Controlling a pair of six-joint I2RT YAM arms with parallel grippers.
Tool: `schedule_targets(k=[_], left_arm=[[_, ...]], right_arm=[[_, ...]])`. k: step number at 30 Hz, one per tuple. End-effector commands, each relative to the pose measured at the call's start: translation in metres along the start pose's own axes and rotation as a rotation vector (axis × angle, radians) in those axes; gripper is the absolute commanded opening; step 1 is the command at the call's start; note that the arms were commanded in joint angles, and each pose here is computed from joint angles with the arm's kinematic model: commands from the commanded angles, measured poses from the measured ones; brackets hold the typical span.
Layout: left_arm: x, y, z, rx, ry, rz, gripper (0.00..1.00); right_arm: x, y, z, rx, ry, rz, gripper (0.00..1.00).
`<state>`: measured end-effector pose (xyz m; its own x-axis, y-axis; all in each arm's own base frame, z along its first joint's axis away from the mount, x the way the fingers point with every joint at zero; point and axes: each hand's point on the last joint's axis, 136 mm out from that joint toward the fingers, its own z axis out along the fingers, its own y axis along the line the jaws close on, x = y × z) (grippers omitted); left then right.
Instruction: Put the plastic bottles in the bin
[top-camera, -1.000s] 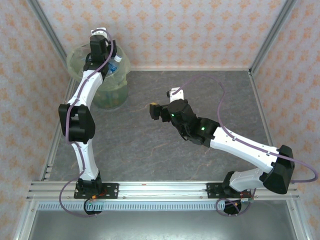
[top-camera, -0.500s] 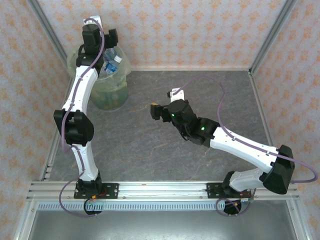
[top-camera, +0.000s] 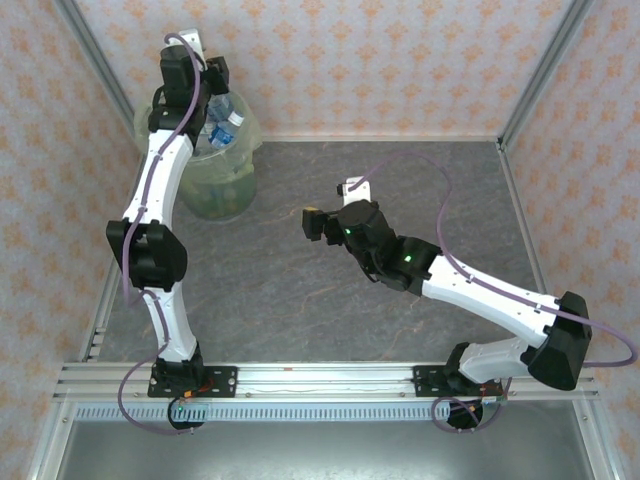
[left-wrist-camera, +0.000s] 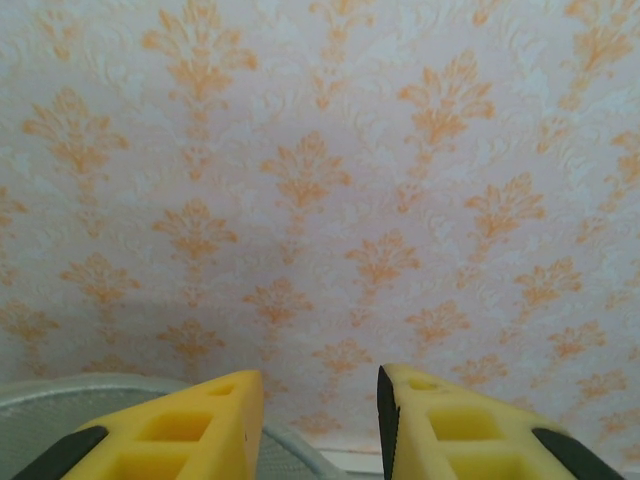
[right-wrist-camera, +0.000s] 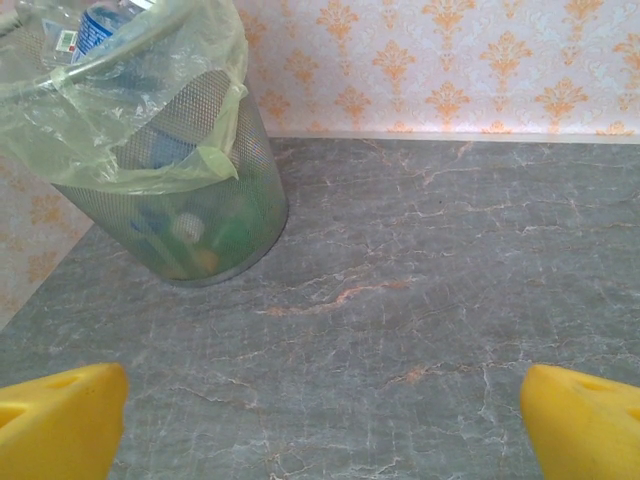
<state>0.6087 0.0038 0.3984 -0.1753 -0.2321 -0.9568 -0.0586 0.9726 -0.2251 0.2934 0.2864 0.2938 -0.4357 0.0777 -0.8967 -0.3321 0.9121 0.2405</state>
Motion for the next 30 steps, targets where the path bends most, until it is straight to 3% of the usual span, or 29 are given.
schedule_targets(k=[1,11,20,30], left_arm=[[0.039,0.018,0.013,-0.016,0.104,-0.037,0.35],[0.067,0.041,0.01,-0.043,0.15,-0.074,0.38],[0.08,-0.005,0.026,0.042,0.211,0.005,0.43],[0.09,0.003,0.026,0.021,0.241,-0.019,0.43]], right_arm=[[-0.006,-0.007,-0.006,0.015,-0.026,0.029,1.0],[-0.003,-0.006,-0.003,0.01,-0.019,0.026,1.0],[-0.002,-0.005,-0.003,0.006,-0.014,0.028,1.0],[-0.002,-0.01,-0.008,0.013,-0.022,0.043,1.0]])
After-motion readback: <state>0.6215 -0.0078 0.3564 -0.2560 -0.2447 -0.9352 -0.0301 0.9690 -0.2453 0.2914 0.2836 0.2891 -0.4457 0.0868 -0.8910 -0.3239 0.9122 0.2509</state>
